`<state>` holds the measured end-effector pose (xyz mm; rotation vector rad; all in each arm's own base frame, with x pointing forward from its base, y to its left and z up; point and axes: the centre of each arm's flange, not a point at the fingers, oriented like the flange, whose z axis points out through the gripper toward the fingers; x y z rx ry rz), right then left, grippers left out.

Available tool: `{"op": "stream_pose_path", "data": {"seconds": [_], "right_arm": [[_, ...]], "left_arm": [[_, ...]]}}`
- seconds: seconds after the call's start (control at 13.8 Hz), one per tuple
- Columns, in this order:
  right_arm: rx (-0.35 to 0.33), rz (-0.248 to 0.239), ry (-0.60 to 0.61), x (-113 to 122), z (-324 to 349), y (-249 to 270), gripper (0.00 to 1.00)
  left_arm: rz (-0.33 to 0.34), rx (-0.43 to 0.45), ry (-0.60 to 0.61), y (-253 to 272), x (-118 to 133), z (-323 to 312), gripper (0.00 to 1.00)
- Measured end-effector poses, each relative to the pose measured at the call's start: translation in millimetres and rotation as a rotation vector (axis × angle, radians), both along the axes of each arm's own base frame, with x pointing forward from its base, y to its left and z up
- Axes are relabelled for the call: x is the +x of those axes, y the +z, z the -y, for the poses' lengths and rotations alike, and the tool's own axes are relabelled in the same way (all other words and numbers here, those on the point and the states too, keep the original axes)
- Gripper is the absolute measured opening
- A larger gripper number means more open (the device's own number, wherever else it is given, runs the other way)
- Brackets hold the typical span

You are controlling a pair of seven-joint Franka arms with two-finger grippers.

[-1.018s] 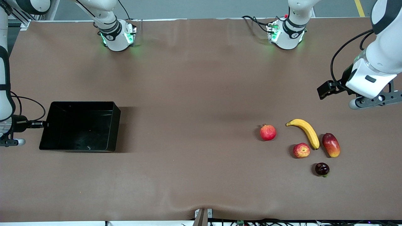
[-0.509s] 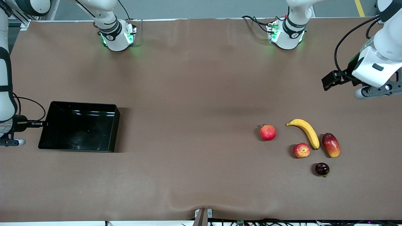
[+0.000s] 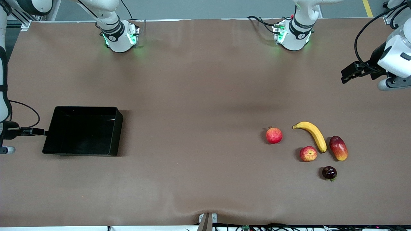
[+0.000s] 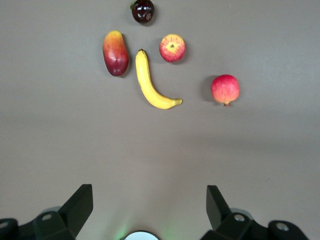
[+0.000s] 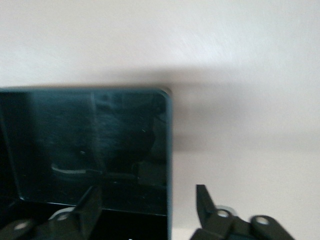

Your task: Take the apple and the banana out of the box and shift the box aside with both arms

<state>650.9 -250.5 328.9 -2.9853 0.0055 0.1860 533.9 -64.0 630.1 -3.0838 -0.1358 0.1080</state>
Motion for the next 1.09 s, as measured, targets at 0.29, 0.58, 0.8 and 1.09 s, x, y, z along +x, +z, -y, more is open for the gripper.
{"op": "stream_pose_path", "data": {"seconds": [0.29, 0.58, 0.8, 1.09], "right_arm": [[-0.025, 0.047, 0.007, 15.2, -74.5, 72.5, 1.0], [-0.035, 0.061, -0.04, 0.9, -122.4, 149.6, 1.0], [-0.044, 0.115, -0.055, -16.0, -132.3, 204.1, 1.0], [-0.045, 0.094, -0.122, -47.1, -163.7, 259.3, 1.0]], "left_arm": [[-0.015, 0.004, -0.007, 1.0, -9.3, 3.6, 1.0], [0.012, 0.009, -0.013, 5.3, -32.0, 5.7, 1.0], [0.021, 0.01, -0.011, 9.0, -39.2, 4.0, 1.0], [0.012, 0.01, -0.006, 3.6, -37.5, -0.1, 1.0]]}}
